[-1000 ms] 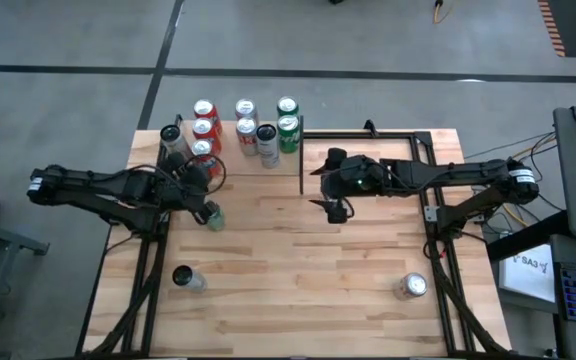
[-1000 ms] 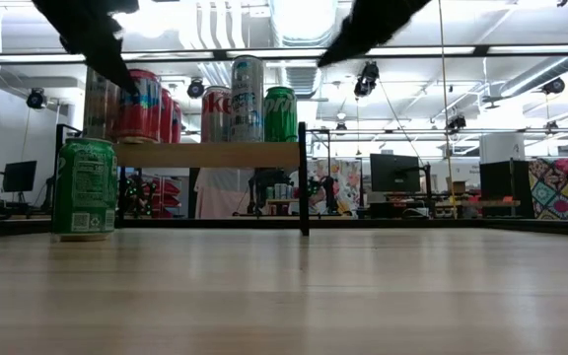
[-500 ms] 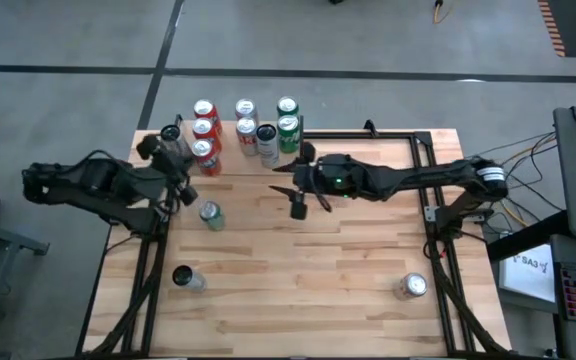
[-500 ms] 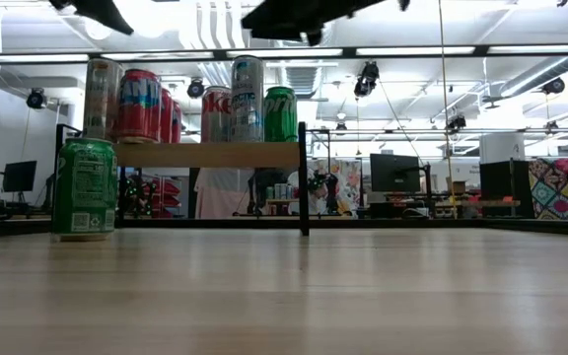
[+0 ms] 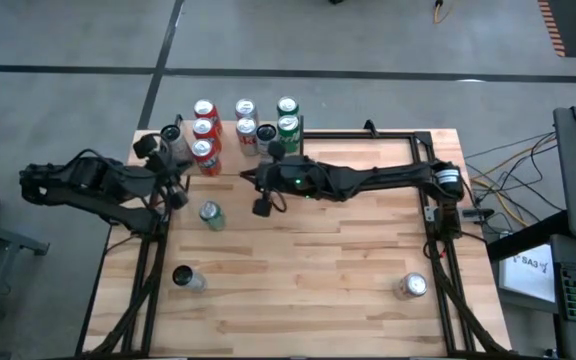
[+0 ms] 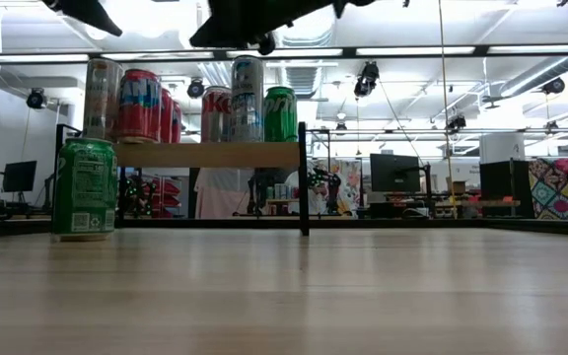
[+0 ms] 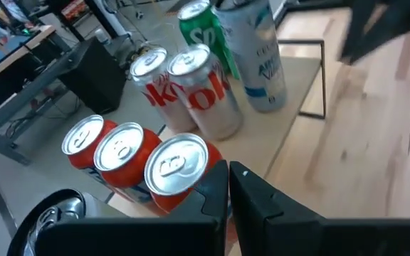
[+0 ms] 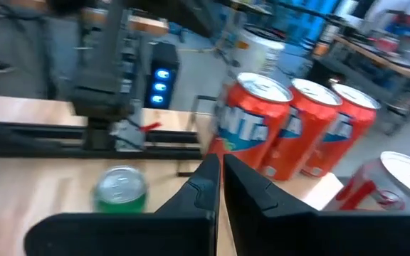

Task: Place canned beverage on shelf
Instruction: Put the red soda can aligned with the other red soda cans on the shelf

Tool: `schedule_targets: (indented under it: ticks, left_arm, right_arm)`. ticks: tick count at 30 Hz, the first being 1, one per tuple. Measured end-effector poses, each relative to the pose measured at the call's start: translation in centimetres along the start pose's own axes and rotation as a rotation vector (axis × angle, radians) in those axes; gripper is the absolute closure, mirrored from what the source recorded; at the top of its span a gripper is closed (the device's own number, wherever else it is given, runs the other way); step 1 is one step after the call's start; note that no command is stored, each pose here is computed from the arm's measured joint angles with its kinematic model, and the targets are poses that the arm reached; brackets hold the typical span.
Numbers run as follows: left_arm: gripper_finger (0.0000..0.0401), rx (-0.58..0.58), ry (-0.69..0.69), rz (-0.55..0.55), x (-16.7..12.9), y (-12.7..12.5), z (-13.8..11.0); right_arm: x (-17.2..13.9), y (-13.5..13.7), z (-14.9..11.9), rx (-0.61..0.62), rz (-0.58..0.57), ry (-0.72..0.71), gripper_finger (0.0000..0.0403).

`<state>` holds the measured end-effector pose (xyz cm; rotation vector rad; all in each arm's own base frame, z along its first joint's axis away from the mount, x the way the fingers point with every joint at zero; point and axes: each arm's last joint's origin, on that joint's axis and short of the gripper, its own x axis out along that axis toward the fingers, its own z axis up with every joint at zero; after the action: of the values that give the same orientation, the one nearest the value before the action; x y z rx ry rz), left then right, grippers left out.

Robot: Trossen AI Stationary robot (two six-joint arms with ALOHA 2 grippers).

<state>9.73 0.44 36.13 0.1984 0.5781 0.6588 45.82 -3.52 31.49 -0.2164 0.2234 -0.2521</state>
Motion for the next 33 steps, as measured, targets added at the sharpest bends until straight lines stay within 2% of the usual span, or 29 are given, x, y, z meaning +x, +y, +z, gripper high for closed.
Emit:
schedule_targets:
  ticks: [3,14,21,26,33]
  left_arm:
    - [0.0401,0.031,0.027,-0.028,0.0,-0.1,-0.3]
    - [0.0401,0.093,0.071,-0.032,1.0,-1.1,-0.8]
    - [0.0401,0.123,0.131,-0.058,2.1,-2.2,-1.7]
    - [0.0401,0.107,0.154,-0.046,2.3,-2.4,-2.1]
    - [0.0401,0.095,0.158,-0.039,2.4,-2.4,-2.2]
  right_arm:
    - [0.9,0.1,-0.3,-0.002,-0.048,0.018,0.0394]
    - [4.3,0.8,-0.6,0.013,-0.065,0.006,0.0394]
    - [6.4,0.6,-0.5,0.018,-0.221,0.006,0.0394]
    - [7.9,0.8,-1.0,0.071,-0.246,0.000,0.0394]
    - [8.2,0.8,-1.4,0.145,-0.274,0.020,0.0394]
